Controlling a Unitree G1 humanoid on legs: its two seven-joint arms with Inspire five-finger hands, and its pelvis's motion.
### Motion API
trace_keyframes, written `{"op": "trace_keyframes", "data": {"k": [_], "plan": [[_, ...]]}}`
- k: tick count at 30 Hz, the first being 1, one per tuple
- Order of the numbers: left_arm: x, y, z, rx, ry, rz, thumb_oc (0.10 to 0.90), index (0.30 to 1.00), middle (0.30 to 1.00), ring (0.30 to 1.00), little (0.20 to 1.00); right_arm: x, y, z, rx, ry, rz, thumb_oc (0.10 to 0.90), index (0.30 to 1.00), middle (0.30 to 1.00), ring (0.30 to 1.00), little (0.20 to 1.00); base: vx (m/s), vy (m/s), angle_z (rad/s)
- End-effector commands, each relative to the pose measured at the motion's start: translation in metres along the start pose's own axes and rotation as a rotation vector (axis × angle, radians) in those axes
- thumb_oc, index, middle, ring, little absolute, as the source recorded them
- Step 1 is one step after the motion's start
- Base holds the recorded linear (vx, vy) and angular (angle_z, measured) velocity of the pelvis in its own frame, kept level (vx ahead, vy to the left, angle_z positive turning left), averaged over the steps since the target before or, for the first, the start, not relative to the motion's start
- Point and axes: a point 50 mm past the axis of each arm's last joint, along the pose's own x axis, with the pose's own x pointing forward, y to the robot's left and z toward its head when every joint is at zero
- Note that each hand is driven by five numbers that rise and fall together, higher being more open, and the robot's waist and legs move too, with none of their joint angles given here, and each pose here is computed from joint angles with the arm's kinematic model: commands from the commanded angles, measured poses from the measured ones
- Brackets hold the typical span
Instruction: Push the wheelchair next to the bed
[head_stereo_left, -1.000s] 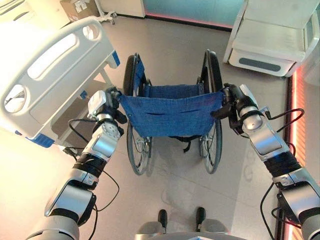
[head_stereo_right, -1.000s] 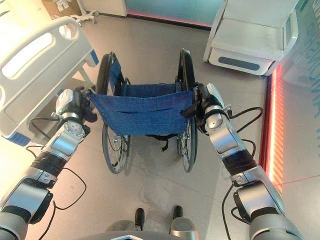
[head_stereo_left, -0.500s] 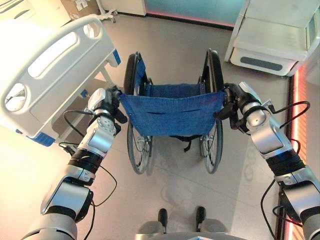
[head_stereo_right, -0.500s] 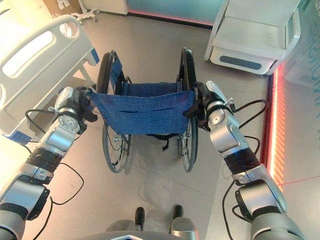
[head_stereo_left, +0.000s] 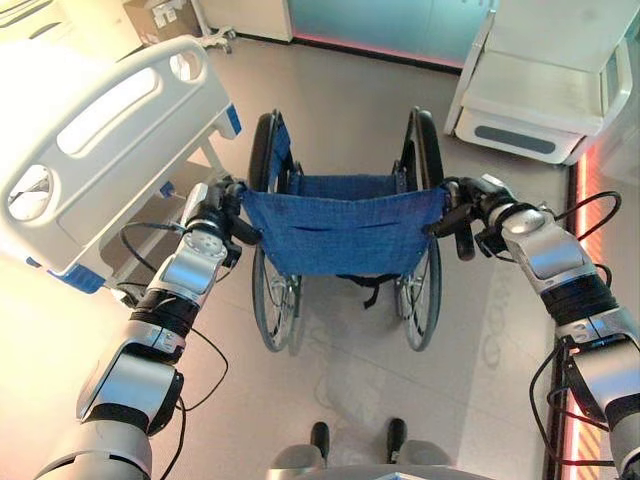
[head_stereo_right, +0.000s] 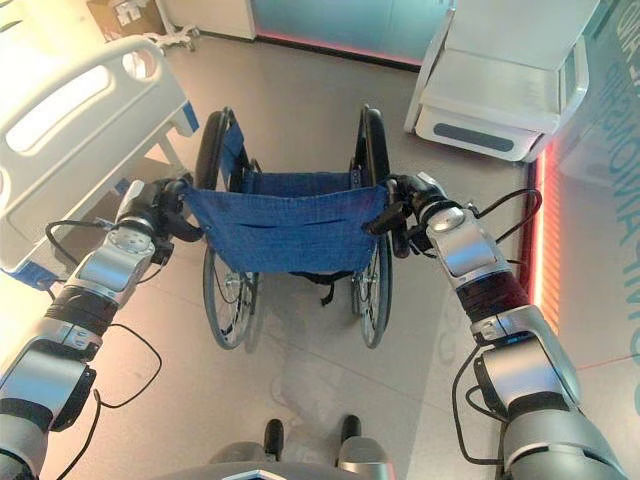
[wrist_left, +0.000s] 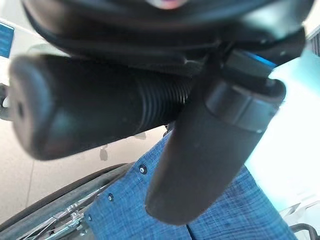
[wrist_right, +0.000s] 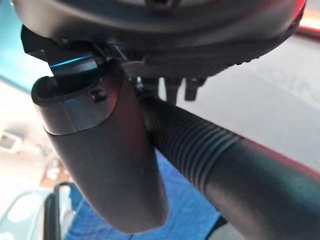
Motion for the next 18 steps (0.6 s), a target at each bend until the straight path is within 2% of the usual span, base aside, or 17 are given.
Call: {"op": "trace_keyframes", "data": {"k": [1, 3, 6, 10, 14, 18], "plan": [[0.0, 0.038, -0.08, 0.136, 0.295, 0.17, 0.8, 0.9, 0.9, 0.9, 0.9, 0.003, -0.003, -0.079, 0.057, 0.306, -0.043, 0.8, 0.9, 0.9, 0.9, 0.9, 0.0, 0.0, 0.0], [0.0, 0.036, -0.08, 0.14, 0.281, 0.191, 0.8, 0.9, 0.9, 0.9, 0.9, 0.005, 0.007, -0.077, 0.172, 0.28, -0.012, 0.8, 0.9, 0.9, 0.9, 0.9, 0.0, 0.0, 0.0], [0.0, 0.035, -0.08, 0.147, 0.263, 0.218, 0.8, 0.9, 0.9, 0.9, 0.9, 0.006, 0.007, -0.079, 0.201, 0.266, -0.051, 0.8, 0.9, 0.9, 0.9, 0.9, 0.0, 0.0, 0.0], [-0.003, 0.031, -0.08, 0.165, 0.227, 0.274, 0.8, 0.9, 0.9, 0.9, 0.9, 0.003, 0.009, -0.056, 0.244, 0.115, -0.113, 0.8, 0.9, 0.9, 0.9, 0.9, 0.0, 0.0, 0.0], [-0.008, 0.027, -0.083, 0.177, 0.201, 0.32, 0.8, 0.9, 0.9, 0.9, 0.9, -0.005, 0.015, -0.043, 0.167, 0.047, -0.126, 0.8, 0.9, 0.9, 0.9, 0.9, 0.0, 0.0, 0.0], [-0.012, 0.023, -0.087, 0.182, 0.19, 0.34, 0.8, 0.9, 0.9, 0.9, 0.9, -0.012, 0.017, -0.04, 0.069, 0.027, -0.063, 0.8, 0.9, 0.9, 0.9, 0.9, 0.0, 0.0, 0.0]]}}
